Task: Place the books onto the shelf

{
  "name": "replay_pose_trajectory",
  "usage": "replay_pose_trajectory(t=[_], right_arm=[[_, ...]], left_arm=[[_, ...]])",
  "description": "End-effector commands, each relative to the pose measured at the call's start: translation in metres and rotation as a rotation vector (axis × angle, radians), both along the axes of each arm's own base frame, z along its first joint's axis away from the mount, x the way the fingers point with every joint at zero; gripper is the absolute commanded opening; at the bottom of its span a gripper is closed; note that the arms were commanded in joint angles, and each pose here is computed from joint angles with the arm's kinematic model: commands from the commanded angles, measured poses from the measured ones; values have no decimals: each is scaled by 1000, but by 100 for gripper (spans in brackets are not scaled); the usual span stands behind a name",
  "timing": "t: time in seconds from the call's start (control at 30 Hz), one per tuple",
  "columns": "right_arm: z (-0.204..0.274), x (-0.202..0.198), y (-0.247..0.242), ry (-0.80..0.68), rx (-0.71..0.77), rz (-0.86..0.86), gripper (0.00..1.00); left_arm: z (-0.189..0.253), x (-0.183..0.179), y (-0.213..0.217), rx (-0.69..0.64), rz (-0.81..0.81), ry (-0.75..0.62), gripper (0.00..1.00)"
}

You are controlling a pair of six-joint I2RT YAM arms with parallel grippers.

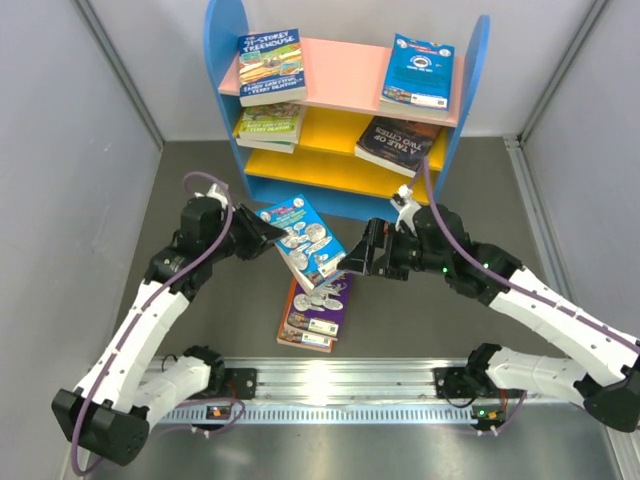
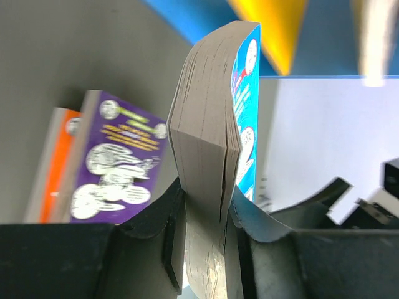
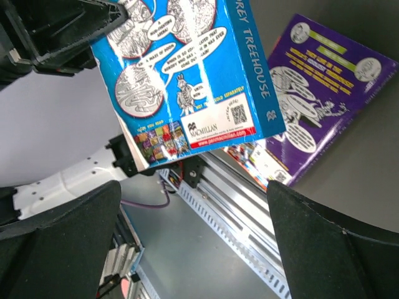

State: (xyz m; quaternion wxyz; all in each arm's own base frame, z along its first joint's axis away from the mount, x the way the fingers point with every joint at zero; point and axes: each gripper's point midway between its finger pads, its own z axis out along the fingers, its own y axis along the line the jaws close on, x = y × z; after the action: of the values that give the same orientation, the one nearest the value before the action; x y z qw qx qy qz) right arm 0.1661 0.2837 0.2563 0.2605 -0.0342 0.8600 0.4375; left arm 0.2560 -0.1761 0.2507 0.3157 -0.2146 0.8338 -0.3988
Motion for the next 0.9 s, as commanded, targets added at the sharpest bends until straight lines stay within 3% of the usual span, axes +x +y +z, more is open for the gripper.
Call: replay_pose_trajectory(t=[0.0, 0.17, 0.5, 0.87], right_arm=[[55, 5, 13, -66, 136, -2, 100], [77, 12, 20, -91, 150, 3, 100], [74, 21, 4, -123, 42, -53, 100], [76, 24, 3, -130, 55, -79, 100]], left_arm=[[67, -5, -10, -162, -14, -104, 0], [97, -11, -14, -269, -11, -139, 0], [147, -22, -16, -351, -39, -212, 0], [167, -33, -21, -409, -93, -229, 0]])
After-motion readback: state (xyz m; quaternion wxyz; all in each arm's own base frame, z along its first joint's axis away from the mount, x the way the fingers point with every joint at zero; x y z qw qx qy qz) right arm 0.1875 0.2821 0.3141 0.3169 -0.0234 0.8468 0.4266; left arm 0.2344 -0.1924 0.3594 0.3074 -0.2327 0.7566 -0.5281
